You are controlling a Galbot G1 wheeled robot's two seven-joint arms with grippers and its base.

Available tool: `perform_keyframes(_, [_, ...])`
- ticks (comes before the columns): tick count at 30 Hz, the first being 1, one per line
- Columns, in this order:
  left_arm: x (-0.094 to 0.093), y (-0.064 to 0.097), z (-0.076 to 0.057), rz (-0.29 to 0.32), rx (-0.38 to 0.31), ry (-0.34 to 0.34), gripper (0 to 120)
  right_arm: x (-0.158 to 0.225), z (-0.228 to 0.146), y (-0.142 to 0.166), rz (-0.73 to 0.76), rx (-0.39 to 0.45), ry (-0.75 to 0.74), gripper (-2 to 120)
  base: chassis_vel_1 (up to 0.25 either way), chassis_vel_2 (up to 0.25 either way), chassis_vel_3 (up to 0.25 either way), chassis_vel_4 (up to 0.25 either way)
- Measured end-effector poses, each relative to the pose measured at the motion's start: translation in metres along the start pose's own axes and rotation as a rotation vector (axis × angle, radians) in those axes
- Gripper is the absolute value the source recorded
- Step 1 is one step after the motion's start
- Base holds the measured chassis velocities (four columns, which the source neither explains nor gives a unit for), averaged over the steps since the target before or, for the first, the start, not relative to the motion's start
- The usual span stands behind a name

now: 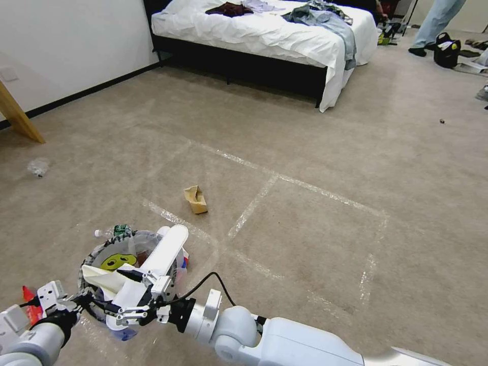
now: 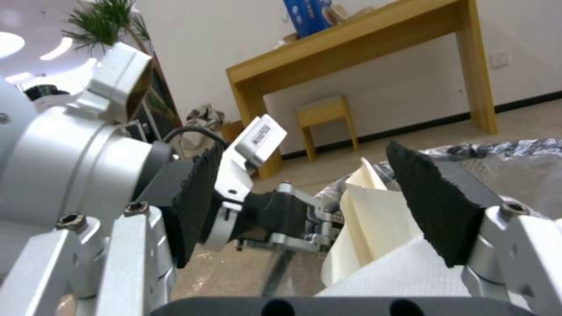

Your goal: Pick up the trash bin and place the garbage on the floor into it.

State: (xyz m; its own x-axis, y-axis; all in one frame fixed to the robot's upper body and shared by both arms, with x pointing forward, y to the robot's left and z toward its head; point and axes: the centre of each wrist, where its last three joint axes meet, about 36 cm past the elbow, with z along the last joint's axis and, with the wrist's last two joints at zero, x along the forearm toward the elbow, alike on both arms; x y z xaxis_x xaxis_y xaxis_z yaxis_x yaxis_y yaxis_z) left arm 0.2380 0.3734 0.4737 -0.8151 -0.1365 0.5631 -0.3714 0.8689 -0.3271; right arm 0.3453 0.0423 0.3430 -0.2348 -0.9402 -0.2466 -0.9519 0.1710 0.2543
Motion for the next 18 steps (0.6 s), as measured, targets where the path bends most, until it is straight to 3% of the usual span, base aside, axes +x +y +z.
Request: perform_keyframes(18, [-0.006, 0.0, 0.005, 0.003, 0.005, 0.009, 1, -0.022, -0.005, -0.02, 0.014, 0.02, -0.016, 73, 0.0, 0.0, 0.0, 0.0])
